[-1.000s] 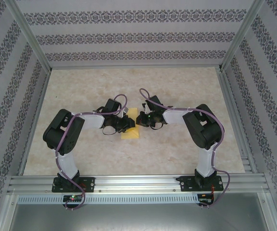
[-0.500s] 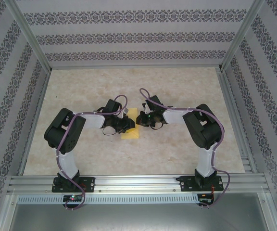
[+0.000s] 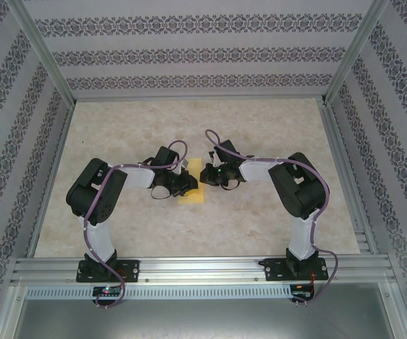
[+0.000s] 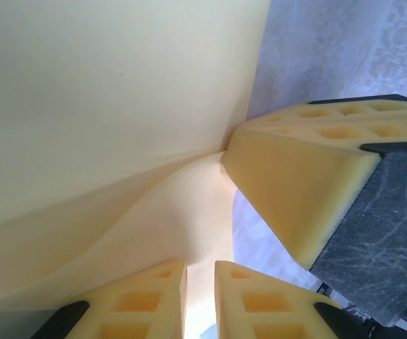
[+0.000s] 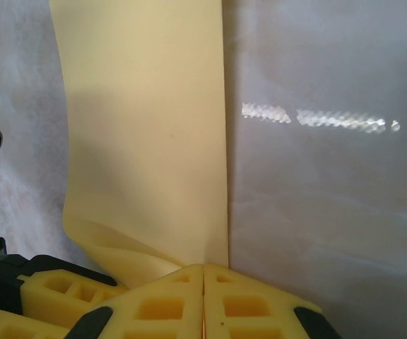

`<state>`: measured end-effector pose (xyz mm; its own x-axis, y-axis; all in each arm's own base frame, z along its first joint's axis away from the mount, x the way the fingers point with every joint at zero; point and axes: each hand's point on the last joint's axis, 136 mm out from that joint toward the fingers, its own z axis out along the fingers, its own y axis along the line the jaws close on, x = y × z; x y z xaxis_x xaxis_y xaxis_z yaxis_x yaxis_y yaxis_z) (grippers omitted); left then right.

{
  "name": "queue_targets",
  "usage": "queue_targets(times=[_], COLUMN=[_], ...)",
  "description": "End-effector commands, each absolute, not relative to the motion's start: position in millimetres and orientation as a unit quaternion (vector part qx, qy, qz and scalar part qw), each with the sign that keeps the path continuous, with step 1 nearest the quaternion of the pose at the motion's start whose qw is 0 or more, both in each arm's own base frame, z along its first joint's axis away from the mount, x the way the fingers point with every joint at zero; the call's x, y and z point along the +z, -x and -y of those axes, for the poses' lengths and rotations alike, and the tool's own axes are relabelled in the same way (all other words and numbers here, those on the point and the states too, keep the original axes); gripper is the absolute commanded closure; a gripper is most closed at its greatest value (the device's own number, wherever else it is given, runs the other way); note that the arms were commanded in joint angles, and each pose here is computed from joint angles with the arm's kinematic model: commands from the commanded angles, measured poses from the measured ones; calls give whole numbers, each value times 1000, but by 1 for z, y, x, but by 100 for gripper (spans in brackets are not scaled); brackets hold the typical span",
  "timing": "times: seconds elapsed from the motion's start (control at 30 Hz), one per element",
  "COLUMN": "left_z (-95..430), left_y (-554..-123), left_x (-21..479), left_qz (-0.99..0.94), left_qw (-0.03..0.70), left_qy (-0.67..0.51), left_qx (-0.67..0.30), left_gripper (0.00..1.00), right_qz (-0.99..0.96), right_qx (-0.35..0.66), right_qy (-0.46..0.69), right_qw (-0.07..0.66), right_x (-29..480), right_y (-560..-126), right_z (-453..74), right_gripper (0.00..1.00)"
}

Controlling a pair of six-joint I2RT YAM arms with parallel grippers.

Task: Fold a paper plane with a square sheet of paper (pick it up from the middle)
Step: Fold the triangle a second time at the center of the table.

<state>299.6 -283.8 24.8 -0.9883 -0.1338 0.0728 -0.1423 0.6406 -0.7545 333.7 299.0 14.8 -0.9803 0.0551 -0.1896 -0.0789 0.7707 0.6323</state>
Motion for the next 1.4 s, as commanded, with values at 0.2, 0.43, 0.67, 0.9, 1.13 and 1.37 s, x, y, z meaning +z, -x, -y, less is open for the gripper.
queue_targets(times=[0.2, 0.43, 0.67, 0.9, 1.13, 1.37], left_z=[263, 261, 262, 262, 264, 275], left_y=[-283, -282, -282, -283, -284, -295], left_x=[-5, -10, -10, -10, -8, 11], left_qz=[933, 935, 934, 934, 933, 927], left_qw=[39, 40, 40, 40, 39, 22], left_qy=[-107, -118, -120, -122, -120, -90], left_qx=[341, 333, 334, 335, 337, 365], left_gripper=[85, 86, 86, 87, 87, 85], right_qz=[-932, -932, -931, -929, -940, -950], right_qx=[333, 337, 346, 356, 328, 303], right_qy=[-9, 12, 24, 30, 21, 24], right_qw=[140, 132, 111, 93, 90, 73], right_x=[53, 57, 44, 33, 19, 0], right_y=[-349, -337, -334, -332, -332, -329], right_z=[-289, -295, -310, -318, -308, -303], right_gripper=[78, 87, 95, 96, 95, 95])
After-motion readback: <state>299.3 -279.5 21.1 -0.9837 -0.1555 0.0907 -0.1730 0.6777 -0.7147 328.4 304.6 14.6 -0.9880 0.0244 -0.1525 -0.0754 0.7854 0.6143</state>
